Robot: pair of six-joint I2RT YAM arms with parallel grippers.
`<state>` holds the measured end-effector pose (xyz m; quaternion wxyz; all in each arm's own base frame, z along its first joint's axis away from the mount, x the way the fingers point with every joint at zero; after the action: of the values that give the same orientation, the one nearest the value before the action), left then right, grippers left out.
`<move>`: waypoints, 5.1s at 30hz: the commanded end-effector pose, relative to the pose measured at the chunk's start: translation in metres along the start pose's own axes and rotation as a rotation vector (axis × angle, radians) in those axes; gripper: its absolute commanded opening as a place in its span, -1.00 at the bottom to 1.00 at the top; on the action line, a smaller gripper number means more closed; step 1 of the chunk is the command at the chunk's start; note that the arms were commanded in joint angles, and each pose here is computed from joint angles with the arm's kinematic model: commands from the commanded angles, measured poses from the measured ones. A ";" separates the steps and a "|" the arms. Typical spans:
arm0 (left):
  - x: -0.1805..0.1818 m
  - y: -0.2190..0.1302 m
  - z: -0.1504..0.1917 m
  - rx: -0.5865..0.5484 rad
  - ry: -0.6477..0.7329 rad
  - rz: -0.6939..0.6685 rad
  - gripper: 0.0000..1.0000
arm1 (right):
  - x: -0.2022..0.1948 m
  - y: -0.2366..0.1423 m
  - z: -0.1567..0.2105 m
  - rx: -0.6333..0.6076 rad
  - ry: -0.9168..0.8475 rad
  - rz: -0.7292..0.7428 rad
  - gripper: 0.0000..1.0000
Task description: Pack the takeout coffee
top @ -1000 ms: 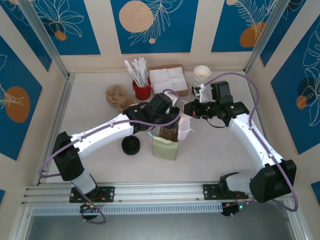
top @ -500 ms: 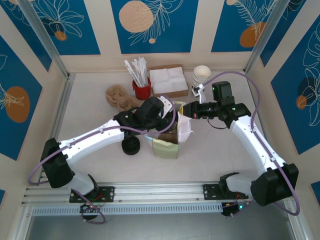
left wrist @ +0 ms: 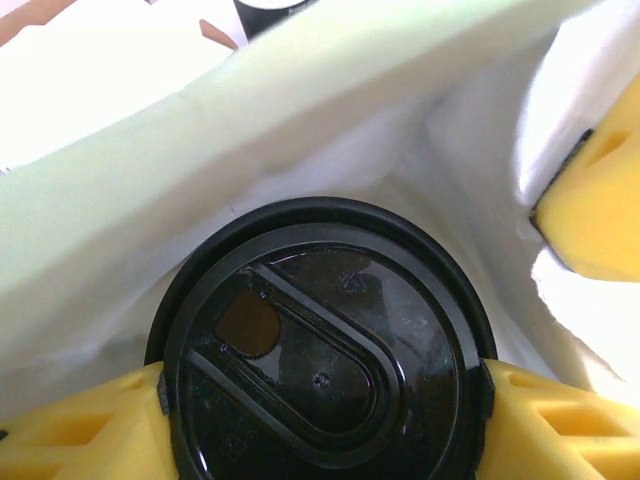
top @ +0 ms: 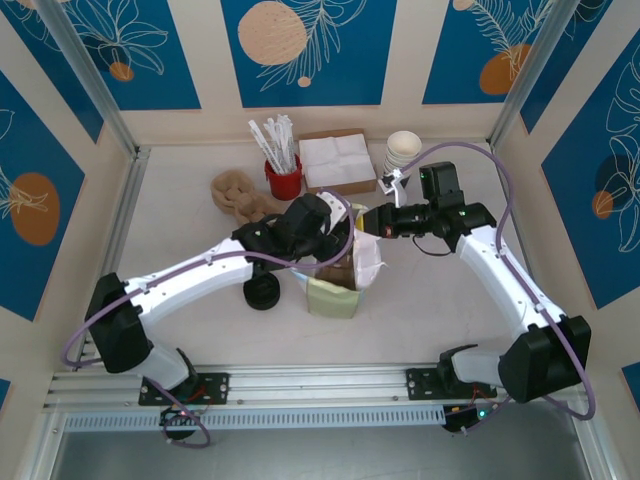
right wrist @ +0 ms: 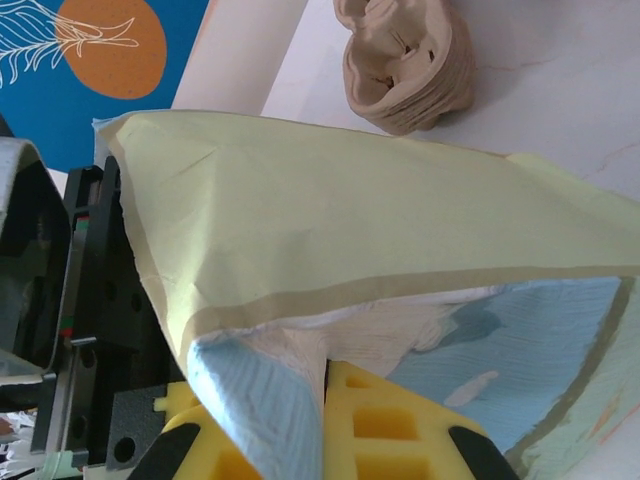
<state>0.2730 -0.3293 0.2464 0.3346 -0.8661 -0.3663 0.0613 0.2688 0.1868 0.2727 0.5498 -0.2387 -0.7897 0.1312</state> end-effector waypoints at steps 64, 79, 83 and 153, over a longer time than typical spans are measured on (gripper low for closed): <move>-0.018 0.075 0.012 0.155 -0.108 0.067 0.29 | -0.050 -0.027 -0.039 0.137 0.301 0.552 -1.00; -0.005 0.057 -0.018 0.076 -0.129 0.036 0.29 | -0.050 -0.031 -0.033 0.130 0.296 0.575 -1.00; -0.003 0.047 -0.034 0.048 -0.132 0.044 0.29 | -0.037 -0.031 -0.038 0.079 0.236 0.522 -1.00; -0.037 0.105 -0.020 0.141 -0.101 0.122 0.25 | -0.073 -0.045 -0.015 0.044 0.397 0.336 -1.00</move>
<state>0.3207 -0.4110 0.1993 0.3525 -0.8571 -0.3463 0.1458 0.3060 0.1106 0.2468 0.6395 -0.3853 -0.6438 0.1678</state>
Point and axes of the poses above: each hand's point on the last joint's axis, 136 mm out from that joint toward the fingers, its own y axis out along the fingers, its own x axis along the line the jaws close on, z = x × y, the point moved 3 cm from there along -y, back along the fingers, and after that the axes turned 9 degrees about y, right-handed, at the moved point
